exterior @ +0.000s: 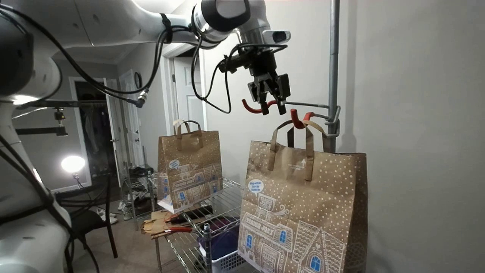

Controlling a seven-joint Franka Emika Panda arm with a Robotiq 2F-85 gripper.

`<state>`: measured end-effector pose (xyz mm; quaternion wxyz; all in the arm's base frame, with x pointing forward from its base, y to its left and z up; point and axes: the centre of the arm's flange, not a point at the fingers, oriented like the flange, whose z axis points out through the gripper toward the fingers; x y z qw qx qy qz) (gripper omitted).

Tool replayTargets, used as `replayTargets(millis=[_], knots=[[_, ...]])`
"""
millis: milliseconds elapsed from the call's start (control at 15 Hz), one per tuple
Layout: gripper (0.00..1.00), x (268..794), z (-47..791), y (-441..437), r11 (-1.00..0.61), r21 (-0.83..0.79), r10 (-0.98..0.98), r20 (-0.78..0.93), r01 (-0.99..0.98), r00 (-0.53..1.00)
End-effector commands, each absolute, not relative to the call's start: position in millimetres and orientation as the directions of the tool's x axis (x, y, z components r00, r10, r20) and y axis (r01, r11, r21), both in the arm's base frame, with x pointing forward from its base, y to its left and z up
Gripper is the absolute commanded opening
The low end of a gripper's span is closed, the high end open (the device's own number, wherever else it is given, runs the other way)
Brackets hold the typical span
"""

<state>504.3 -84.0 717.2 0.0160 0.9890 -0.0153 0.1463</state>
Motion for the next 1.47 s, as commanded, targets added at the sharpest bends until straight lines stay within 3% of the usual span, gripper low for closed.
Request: replayTargets(millis=[0,133,867,1400], knots=[[0.94,485,704,-76,-0.998,0.027,0.055,0.276,0.049,0.960],[1.00,475,700,-62,-0.995,0.048,0.099,0.266,0.089,0.959],[1.00,411,659,63,-0.940,0.204,0.318,0.232,0.274,0.919],[1.00,420,665,190,-0.827,0.397,0.494,0.177,0.398,0.851]])
